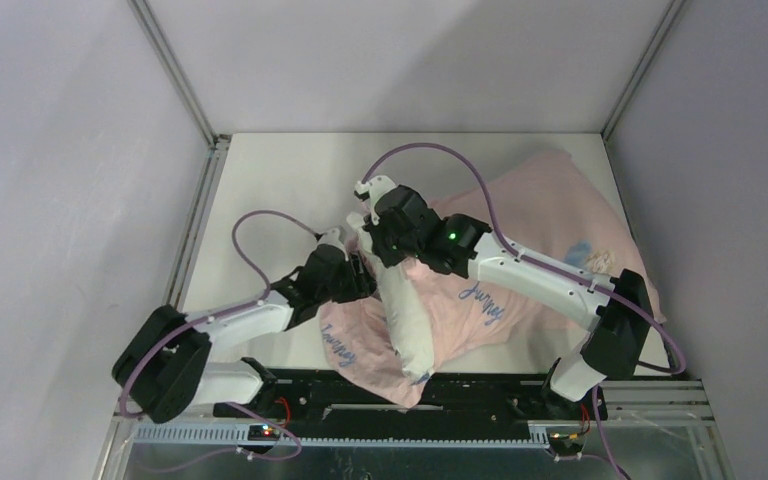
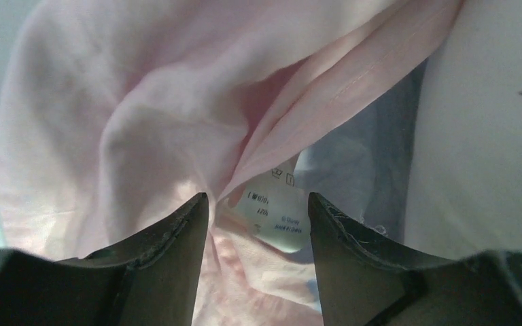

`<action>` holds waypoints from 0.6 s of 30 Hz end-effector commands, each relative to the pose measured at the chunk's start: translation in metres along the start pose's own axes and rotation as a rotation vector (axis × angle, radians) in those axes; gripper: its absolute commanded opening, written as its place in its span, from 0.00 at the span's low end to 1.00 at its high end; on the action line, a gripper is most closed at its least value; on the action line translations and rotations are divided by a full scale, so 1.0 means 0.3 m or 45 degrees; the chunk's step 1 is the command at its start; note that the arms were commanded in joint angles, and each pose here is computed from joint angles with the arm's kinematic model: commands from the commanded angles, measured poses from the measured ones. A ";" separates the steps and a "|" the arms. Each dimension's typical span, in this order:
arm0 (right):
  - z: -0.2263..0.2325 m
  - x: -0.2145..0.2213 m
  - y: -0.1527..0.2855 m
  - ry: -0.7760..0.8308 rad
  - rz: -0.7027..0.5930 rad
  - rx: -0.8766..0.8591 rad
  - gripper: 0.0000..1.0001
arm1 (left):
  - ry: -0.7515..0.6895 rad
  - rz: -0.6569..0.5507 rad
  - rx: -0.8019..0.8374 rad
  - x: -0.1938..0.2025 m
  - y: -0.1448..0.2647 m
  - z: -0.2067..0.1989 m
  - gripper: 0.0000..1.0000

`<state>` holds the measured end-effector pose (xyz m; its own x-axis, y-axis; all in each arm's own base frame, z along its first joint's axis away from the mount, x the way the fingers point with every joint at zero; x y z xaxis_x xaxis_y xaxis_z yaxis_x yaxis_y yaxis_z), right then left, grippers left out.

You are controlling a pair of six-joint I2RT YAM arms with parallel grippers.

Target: Put the pillow into the pillowcase

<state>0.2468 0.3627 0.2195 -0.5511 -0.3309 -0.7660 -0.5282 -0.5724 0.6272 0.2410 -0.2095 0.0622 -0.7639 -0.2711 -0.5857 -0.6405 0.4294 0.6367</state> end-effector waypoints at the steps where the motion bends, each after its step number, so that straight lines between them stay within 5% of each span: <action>1: 0.044 -0.150 0.055 -0.029 -0.167 -0.052 0.00 | -0.070 -0.012 0.057 -0.052 -0.034 -0.097 0.59; 5: 0.034 -0.154 0.063 -0.025 -0.171 -0.038 0.00 | -0.039 -0.057 -0.017 -0.077 -0.049 -0.083 0.53; 11: 0.000 -0.091 0.066 -0.004 -0.113 0.001 0.00 | 0.039 -0.239 -0.191 -0.200 0.028 0.025 0.01; 18: 0.027 0.066 0.049 0.057 0.043 -0.102 0.00 | 0.167 -0.462 -0.258 -0.403 0.151 0.113 0.00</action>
<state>0.2412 0.3561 0.2112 -0.5477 -0.3503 -0.7598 -0.5149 -0.5746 0.6362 0.2827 -0.1595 0.1053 -0.6204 -0.4197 -0.6626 -0.7795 0.2365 0.5801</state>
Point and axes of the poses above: each gripper's point midway between its finger pads, its own y axis back along the fingers, its own z axis along the line the jaws close on, x = y × z, the point moved 1 cm from there along y, back along the fingers, and after that the axes turned 1 degree about -y, right-handed, at the moved point
